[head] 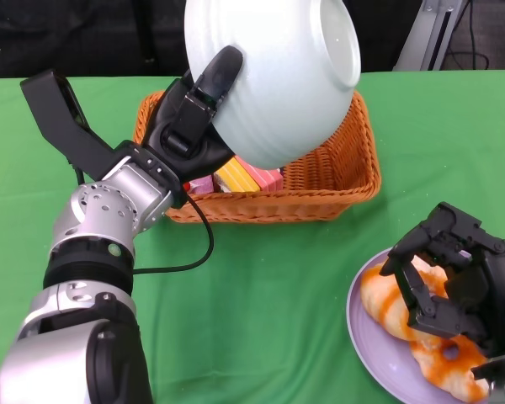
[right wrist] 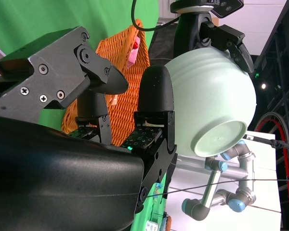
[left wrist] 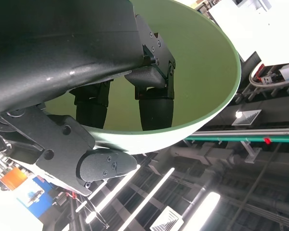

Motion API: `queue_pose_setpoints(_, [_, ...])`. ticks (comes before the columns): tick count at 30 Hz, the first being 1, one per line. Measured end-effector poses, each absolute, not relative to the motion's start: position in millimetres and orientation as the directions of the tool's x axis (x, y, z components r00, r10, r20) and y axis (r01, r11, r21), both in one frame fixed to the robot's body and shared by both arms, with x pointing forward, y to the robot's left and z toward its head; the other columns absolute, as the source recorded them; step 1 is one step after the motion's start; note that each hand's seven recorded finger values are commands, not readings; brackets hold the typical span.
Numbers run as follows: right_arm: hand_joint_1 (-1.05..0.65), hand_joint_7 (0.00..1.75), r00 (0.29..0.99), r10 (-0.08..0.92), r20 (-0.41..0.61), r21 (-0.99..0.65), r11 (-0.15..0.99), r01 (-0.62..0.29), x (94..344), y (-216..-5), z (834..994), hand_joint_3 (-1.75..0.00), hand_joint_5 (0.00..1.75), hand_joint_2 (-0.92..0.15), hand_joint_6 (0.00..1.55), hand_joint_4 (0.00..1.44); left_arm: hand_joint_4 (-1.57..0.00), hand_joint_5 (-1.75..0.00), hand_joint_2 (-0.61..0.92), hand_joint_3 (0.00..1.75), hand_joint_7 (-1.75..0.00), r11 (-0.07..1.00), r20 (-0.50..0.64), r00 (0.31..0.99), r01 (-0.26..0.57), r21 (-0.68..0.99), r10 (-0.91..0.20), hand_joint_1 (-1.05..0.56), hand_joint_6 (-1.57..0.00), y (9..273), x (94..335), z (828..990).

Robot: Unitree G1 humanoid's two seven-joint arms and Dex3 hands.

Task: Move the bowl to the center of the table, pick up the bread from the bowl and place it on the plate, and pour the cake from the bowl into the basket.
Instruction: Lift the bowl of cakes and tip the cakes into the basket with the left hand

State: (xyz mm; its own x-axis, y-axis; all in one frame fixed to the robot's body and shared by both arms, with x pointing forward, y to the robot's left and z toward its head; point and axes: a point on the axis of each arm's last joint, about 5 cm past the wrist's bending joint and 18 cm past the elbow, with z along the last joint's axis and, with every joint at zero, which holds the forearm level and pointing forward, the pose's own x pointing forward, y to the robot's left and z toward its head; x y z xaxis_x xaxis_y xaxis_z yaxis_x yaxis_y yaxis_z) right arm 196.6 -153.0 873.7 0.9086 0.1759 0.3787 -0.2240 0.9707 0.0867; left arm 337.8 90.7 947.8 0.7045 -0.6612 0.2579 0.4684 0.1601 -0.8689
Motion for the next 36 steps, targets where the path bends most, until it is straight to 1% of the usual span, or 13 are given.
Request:
queue_pose_setpoints(10, [0.05, 1.31, 0.904, 0.184, 0.386, 0.079, 0.970, -0.232, 197, -153, 874.0, -1.15, 1.57, -0.53, 0.73, 0.82, -0.63, -1.75, 0.83, 0.64, -1.61, 0.155, 0.261, 0.704, 0.468, -0.870, -0.661, -0.16, -0.72, 90, 338, 948.7])
queue_pose_setpoints(11, [0.04, 1.31, 0.903, 0.184, 0.388, 0.079, 0.970, -0.231, 197, -153, 874.2, -1.14, 1.57, -0.52, 0.73, 0.83, -0.67, -1.74, 0.83, 0.69, -1.55, 0.160, 0.263, 0.704, 0.474, -0.866, -0.660, -0.16, -0.78, 90, 339, 949.2])
queue_pose_setpoints(14, [0.04, 1.31, 0.903, 0.181, 0.390, 0.078, 0.971, -0.228, 198, -153, 874.6, -1.14, 1.56, -0.51, 0.74, 0.84, -0.69, -1.74, 0.80, 0.77, -1.49, 0.202, 0.277, 0.701, 0.517, -0.832, -0.657, -0.15, -0.83, 90, 340, 951.5])
queue_pose_setpoints(17, [0.03, 1.31, 0.903, 0.179, 0.391, 0.080, 0.971, -0.227, 198, -153, 874.7, -1.13, 1.56, -0.52, 0.73, 0.84, -0.66, -1.75, 0.81, 0.77, -1.59, 0.192, 0.289, 0.696, 0.526, -0.829, -0.658, -0.16, -0.74, 91, 341, 952.1])
queue_pose_setpoints(23, [0.03, 1.31, 0.904, 0.175, 0.391, 0.081, 0.972, -0.223, 198, -153, 874.7, -1.11, 1.56, -0.53, 0.74, 0.84, -0.65, -1.75, 0.81, 0.75, -1.63, 0.168, 0.289, 0.703, 0.503, -0.848, -0.650, -0.17, -0.71, 95, 341, 950.7])
queue_pose_setpoints(24, [0.03, 1.30, 0.904, 0.176, 0.391, 0.081, 0.971, -0.224, 198, -153, 874.7, -1.11, 1.56, -0.53, 0.73, 0.84, -0.65, -1.75, 0.78, 0.75, -1.69, 0.162, 0.288, 0.703, 0.499, -0.852, -0.650, -0.16, -0.66, 96, 341, 950.5])
queue_pose_setpoints(26, [0.03, 1.30, 0.903, 0.176, 0.391, 0.081, 0.971, -0.224, 198, -153, 874.7, -1.10, 1.55, -0.53, 0.73, 0.84, -0.65, -1.75, 0.77, 0.76, -1.72, 0.146, 0.287, 0.703, 0.486, -0.862, -0.650, -0.15, -0.63, 98, 341, 950.2])
queue_pose_setpoints(27, [0.04, 1.30, 0.903, 0.176, 0.391, 0.081, 0.971, -0.225, 198, -153, 874.7, -1.11, 1.55, -0.54, 0.74, 0.84, -0.66, -1.75, 0.77, 0.77, -1.69, 0.145, 0.286, 0.704, 0.485, -0.863, -0.650, -0.16, -0.66, 98, 341, 950.3])
queue_pose_setpoints(32, [0.03, 1.31, 0.904, 0.177, 0.390, 0.082, 0.971, -0.225, 198, -153, 874.5, -1.11, 1.55, -0.54, 0.73, 0.84, -0.67, -1.75, 0.79, 0.79, -1.67, 0.177, 0.281, 0.709, 0.499, -0.849, -0.647, -0.16, -0.69, 100, 342, 951.3])
queue_pose_setpoints(33, [0.03, 1.30, 0.904, 0.177, 0.389, 0.082, 0.971, -0.225, 198, -153, 874.3, -1.10, 1.55, -0.54, 0.73, 0.84, -0.69, -1.74, 0.77, 0.82, -1.62, 0.200, 0.278, 0.710, 0.510, -0.837, -0.647, -0.16, -0.74, 99, 342, 952.2])
queue_pose_setpoints(36, [0.02, 1.30, 0.904, 0.177, 0.388, 0.082, 0.971, -0.225, 198, -153, 874.1, -1.09, 1.55, -0.54, 0.73, 0.84, -0.71, -1.74, 0.76, 0.85, -1.59, 0.297, 0.274, 0.718, 0.560, -0.773, -0.640, -0.15, -0.78, 100, 345, 958.1])
